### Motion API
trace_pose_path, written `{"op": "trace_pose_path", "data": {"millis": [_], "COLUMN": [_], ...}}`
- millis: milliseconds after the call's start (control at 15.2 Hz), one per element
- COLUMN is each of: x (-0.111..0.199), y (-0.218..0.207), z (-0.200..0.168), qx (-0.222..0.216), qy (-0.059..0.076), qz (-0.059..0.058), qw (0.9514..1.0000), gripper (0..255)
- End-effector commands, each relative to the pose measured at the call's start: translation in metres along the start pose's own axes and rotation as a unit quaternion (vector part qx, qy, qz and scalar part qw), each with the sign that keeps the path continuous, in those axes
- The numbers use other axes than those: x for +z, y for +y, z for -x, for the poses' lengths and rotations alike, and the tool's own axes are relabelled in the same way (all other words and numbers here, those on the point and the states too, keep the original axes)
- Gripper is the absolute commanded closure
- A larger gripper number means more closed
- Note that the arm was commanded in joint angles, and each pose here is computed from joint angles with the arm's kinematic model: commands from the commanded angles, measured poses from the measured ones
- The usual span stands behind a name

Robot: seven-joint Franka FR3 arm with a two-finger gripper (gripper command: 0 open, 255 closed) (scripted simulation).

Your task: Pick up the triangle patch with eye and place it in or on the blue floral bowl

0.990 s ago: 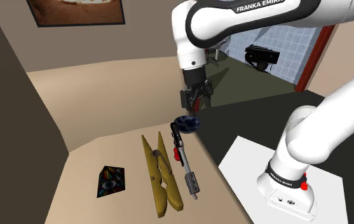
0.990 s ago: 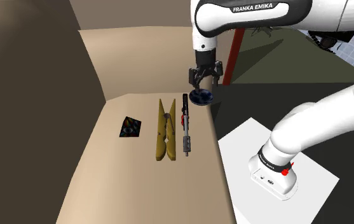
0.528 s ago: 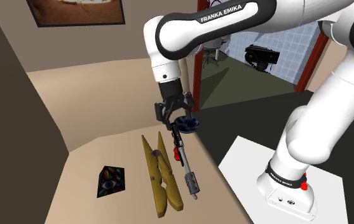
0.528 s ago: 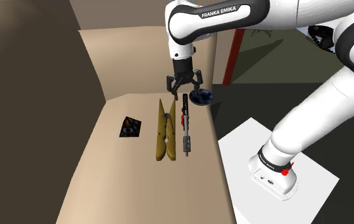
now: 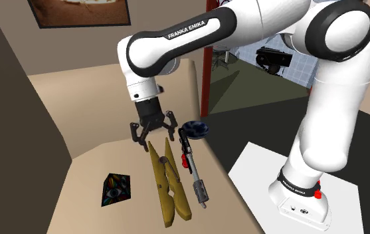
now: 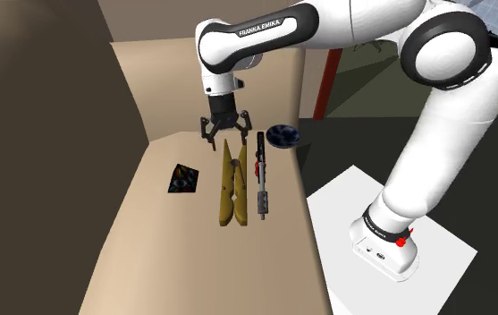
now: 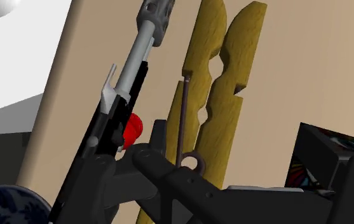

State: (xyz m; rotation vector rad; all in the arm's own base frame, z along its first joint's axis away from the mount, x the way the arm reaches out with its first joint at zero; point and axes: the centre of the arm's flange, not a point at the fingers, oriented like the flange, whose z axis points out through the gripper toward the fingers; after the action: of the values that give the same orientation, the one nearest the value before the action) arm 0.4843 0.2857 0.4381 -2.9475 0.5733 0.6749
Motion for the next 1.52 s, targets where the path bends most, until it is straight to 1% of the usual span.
{"op": "trace_pose_path", "data": {"millis": [0, 396, 594, 858, 924, 1386, 1452], "x": [0.005, 0.022, 0.031, 0.044, 0.045, 0.084, 0.084], "y": [-0.021, -0.087, -0.119, -0.159, -0.163, -0.167, -0.167], "z": [-0.014, -0.055, -0.077, -0.109, -0.112, -0.106, -0.106], "qx": [0.018, 0.066, 0.09, 0.123, 0.126, 0.126, 0.126], "qy": [-0.011, -0.042, -0.057, -0.078, -0.08, -0.08, -0.08], "qz": [-0.005, -0.017, -0.023, -0.031, -0.032, -0.032, -0.032], "qw": [0.9998, 0.9968, 0.994, 0.9889, 0.9883, 0.9883, 0.9883], "gripper": [0, 0, 0, 0, 0, 0, 0]}}
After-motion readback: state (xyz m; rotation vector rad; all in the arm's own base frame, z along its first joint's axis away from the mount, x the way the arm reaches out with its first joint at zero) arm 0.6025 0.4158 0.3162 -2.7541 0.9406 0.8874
